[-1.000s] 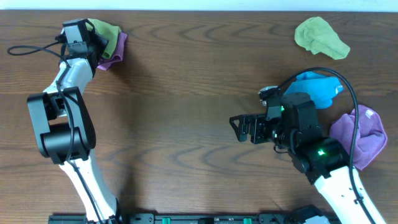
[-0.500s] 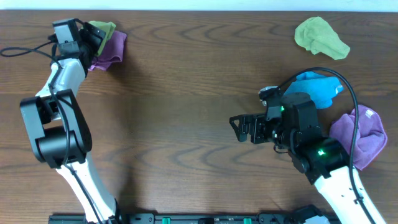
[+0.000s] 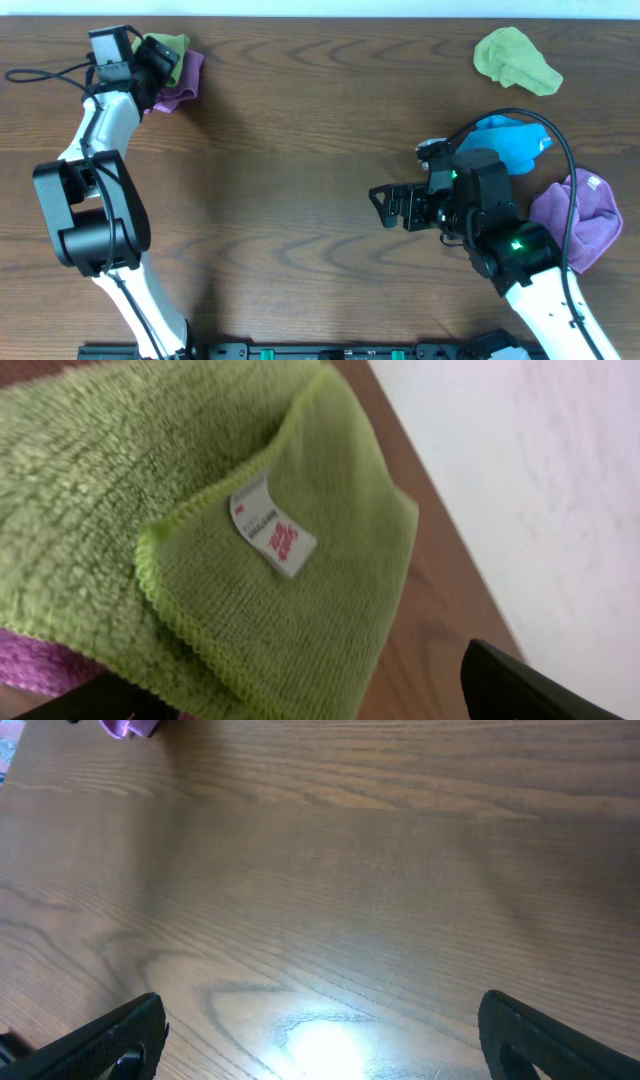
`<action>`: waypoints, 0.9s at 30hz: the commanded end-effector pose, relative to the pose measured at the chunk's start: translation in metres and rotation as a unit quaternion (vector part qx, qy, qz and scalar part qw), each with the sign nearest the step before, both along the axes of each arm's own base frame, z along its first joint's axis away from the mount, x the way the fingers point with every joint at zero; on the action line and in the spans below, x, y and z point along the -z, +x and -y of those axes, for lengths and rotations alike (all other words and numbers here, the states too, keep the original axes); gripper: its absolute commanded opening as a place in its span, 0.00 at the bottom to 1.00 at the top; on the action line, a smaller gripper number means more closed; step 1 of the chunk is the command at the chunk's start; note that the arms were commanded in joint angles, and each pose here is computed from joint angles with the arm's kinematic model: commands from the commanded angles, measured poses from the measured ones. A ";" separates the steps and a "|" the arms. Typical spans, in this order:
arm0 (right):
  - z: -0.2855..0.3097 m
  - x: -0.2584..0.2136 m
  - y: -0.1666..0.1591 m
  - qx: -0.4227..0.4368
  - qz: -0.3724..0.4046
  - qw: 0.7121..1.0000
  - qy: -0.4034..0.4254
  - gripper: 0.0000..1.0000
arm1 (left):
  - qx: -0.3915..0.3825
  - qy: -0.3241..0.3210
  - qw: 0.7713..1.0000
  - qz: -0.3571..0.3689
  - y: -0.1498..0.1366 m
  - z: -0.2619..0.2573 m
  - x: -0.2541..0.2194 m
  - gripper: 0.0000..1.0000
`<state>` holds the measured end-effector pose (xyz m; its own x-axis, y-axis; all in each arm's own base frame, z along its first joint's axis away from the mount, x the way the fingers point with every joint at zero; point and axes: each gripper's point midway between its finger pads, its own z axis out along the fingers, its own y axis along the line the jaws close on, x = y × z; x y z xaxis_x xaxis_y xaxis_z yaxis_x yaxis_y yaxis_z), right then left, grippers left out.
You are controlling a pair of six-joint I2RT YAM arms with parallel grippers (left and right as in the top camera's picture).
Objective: Fold the cloth
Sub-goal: 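Place the folded green cloth onto the purple cloth at back-left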
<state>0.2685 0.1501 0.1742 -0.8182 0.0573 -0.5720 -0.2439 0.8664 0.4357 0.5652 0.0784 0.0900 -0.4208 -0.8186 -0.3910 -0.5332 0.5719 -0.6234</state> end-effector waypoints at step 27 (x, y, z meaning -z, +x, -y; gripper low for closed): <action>0.001 -0.002 -0.001 -0.003 0.005 1.000 0.000 0.99 | 0.053 0.029 0.998 0.009 -0.031 0.030 -0.080 0.95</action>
<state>0.2686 0.1501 0.1743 -0.8180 0.0575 -0.5724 -0.2439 0.8665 0.4355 0.5330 0.0479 0.1375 -0.5124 -0.7611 -0.3977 -0.5026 0.6413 -0.5797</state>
